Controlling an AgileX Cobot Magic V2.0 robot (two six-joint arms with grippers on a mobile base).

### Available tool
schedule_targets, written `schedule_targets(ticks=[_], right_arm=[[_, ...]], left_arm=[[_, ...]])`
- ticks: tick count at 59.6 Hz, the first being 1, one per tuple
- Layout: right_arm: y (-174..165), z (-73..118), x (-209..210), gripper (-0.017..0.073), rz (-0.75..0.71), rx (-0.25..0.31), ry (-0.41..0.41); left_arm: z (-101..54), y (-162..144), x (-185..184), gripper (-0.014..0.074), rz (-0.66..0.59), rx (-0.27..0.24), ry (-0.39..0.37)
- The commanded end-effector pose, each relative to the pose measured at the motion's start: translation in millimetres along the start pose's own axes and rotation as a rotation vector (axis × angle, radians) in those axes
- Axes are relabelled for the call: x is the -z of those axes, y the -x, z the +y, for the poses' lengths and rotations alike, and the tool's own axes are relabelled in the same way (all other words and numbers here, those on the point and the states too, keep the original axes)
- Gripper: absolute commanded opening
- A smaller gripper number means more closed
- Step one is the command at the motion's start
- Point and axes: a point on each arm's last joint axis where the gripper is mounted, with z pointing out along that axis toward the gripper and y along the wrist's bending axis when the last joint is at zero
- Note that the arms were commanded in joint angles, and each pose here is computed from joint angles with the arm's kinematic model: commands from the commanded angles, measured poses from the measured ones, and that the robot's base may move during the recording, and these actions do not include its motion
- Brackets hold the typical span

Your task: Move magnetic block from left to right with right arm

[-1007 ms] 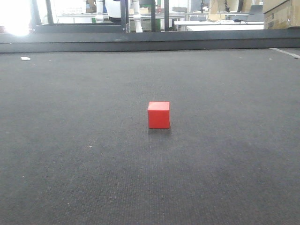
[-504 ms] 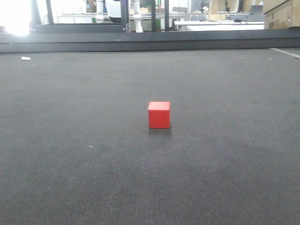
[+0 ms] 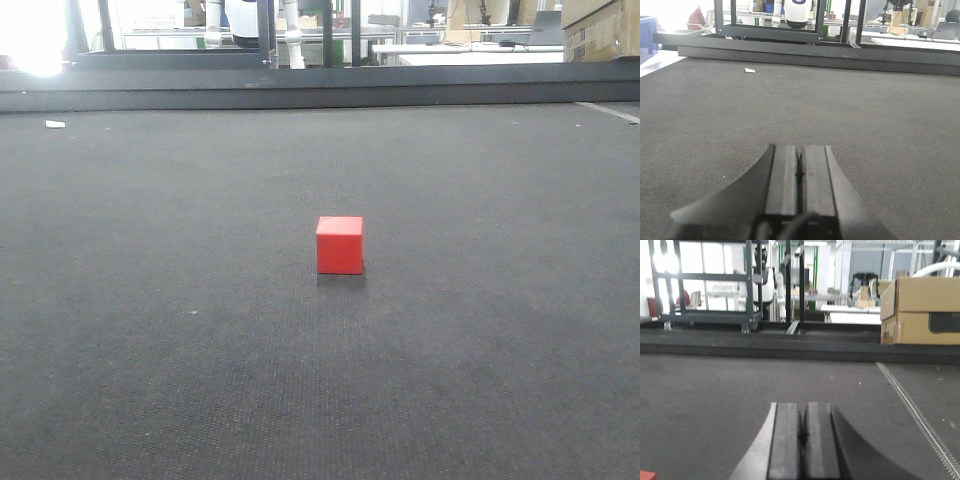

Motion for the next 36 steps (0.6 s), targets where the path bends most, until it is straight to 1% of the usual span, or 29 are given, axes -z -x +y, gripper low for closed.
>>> schedule_targets(ticks=[1,6,10,12,20,26,32,35,36], right_arm=[[25,0.2,-14,0.0298,-0.032,0.007,-0.007],[31,2.4,-26,0.048,0.027,0.0,0.018],[36,5.2,-36,0.0595,0.103,-0.001,0.044],[38,6.8,-42,0.0631,0.147,-0.001,0.058],[44,14.5,-63,0.0622,0.255,0.001,0.117],[47,24.6,-82,0.0622,0.334,-0.012,0.177],[49,41.7,-104,0.0622,0.437,-0.04,0.254],[50,52.7,-116,0.0622,0.499,-0.061,0.293],[52,56.3,-119,0.0622,0.511,-0.077,0.302]], left_arm=[[-0.3,5,1,-0.0116,-0.093,0.004,-0.005],[-0.3,5,1,-0.0116,-0.093,0.004,-0.005],[-0.3,5,1,-0.0116,-0.093,0.004,-0.005],[-0.3,5,1,-0.0116,-0.093,0.004,-0.005],[-0.3,5,1,-0.0115,-0.093,0.004,-0.005],[-0.3,5,1,-0.0115,-0.093,0.004,-0.005],[-0.3,5,1,-0.0116,-0.093,0.004,-0.005],[-0.3,5,1,-0.0116,-0.093,0.004,-0.005],[-0.3,5,1,-0.0116,-0.093,0.004,-0.005]])
